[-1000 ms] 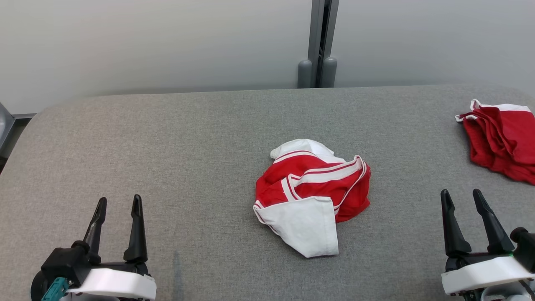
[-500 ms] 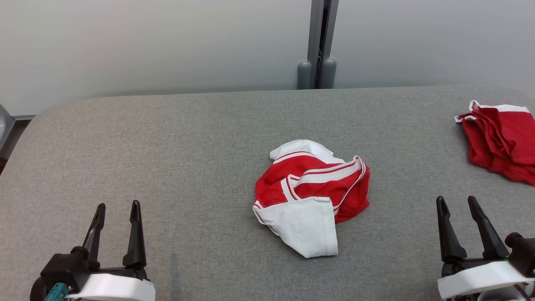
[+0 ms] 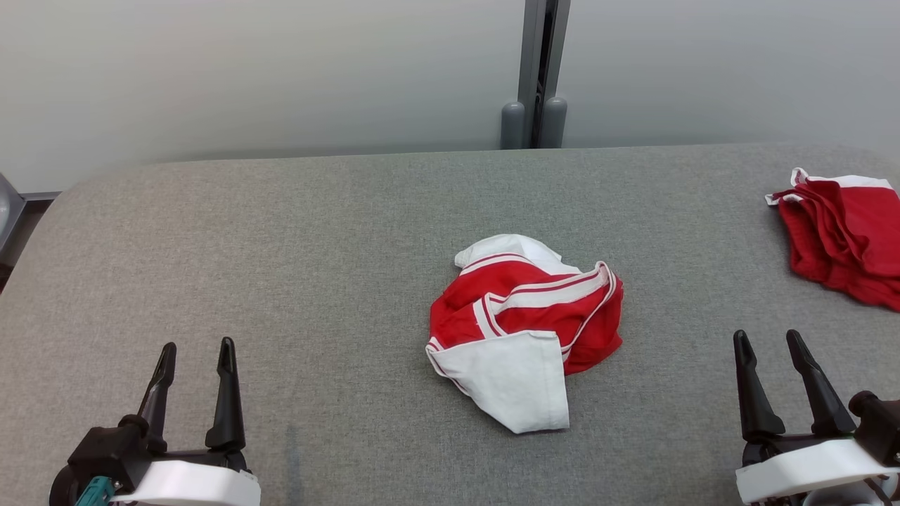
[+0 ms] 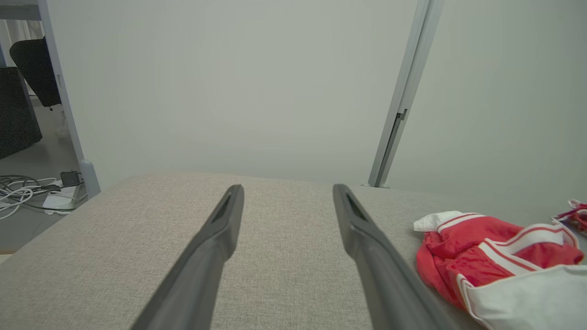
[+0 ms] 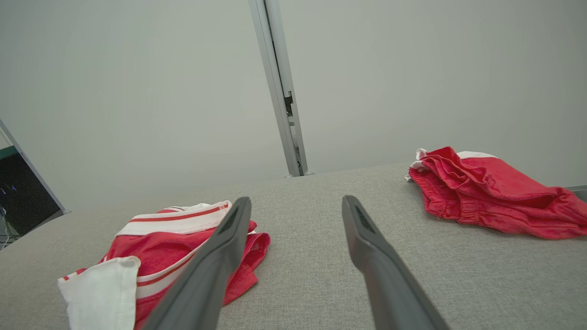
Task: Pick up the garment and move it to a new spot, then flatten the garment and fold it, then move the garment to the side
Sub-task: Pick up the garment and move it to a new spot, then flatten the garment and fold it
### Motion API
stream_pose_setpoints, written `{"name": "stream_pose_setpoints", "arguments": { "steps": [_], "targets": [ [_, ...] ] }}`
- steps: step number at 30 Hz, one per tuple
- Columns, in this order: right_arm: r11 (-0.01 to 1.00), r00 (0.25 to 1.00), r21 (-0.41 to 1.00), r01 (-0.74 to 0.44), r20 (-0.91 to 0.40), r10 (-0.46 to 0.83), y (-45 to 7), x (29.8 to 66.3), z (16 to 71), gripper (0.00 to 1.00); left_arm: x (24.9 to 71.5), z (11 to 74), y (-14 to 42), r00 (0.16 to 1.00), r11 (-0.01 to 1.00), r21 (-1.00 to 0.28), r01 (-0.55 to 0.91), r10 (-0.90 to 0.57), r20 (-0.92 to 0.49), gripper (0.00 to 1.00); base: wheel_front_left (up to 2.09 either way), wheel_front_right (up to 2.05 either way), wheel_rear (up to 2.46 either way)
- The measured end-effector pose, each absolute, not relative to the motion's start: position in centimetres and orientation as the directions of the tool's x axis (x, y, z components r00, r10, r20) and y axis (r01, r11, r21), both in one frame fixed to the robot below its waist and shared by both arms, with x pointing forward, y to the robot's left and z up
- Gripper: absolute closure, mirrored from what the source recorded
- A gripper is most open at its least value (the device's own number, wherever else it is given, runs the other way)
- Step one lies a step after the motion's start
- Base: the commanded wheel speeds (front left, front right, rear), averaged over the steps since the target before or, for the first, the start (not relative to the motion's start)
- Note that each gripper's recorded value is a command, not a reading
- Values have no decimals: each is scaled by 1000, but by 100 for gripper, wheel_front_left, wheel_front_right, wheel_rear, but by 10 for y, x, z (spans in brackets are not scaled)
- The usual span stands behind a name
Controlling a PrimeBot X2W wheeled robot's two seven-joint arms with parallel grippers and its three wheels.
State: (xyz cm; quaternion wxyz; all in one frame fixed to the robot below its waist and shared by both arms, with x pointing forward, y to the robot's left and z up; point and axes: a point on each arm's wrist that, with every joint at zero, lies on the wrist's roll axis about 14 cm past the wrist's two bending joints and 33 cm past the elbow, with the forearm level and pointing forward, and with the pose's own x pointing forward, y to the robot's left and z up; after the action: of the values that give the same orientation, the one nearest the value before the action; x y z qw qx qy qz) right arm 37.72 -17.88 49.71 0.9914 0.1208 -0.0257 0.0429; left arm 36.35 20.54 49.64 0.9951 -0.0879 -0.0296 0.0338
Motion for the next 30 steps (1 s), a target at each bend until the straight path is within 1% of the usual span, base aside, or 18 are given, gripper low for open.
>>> {"name": "stream_pose_setpoints", "arguments": {
  "steps": [10, 14, 22, 25, 30],
  "targets": [
    [968, 995, 237, -87, 62, 74, -180, 376, 498, 0, 365, 496, 203, 997, 983, -176, -55, 65, 52, 0, 0, 0, 0],
    [967, 996, 240, -84, 59, 71, -181, 375, 496, 0, 376, 504, 195, 997, 985, -172, -20, 33, 76, 0, 0, 0, 0],
    [966, 998, 250, -62, 43, 53, -185, 371, 491, 0, 415, 525, 152, 986, 979, -151, 138, -121, 119, 0, 0, 0, 0],
    [965, 999, 259, -42, 35, 34, -190, 369, 489, 0, 429, 526, 129, 975, 968, -139, 211, -197, 104, 0, 0, 0, 0],
    [966, 1000, 258, -3, 21, -3, -202, 367, 485, 0, 446, 516, 89, 944, 936, -122, 329, -326, 41, 0, 0, 0, 0]
  ]
}}
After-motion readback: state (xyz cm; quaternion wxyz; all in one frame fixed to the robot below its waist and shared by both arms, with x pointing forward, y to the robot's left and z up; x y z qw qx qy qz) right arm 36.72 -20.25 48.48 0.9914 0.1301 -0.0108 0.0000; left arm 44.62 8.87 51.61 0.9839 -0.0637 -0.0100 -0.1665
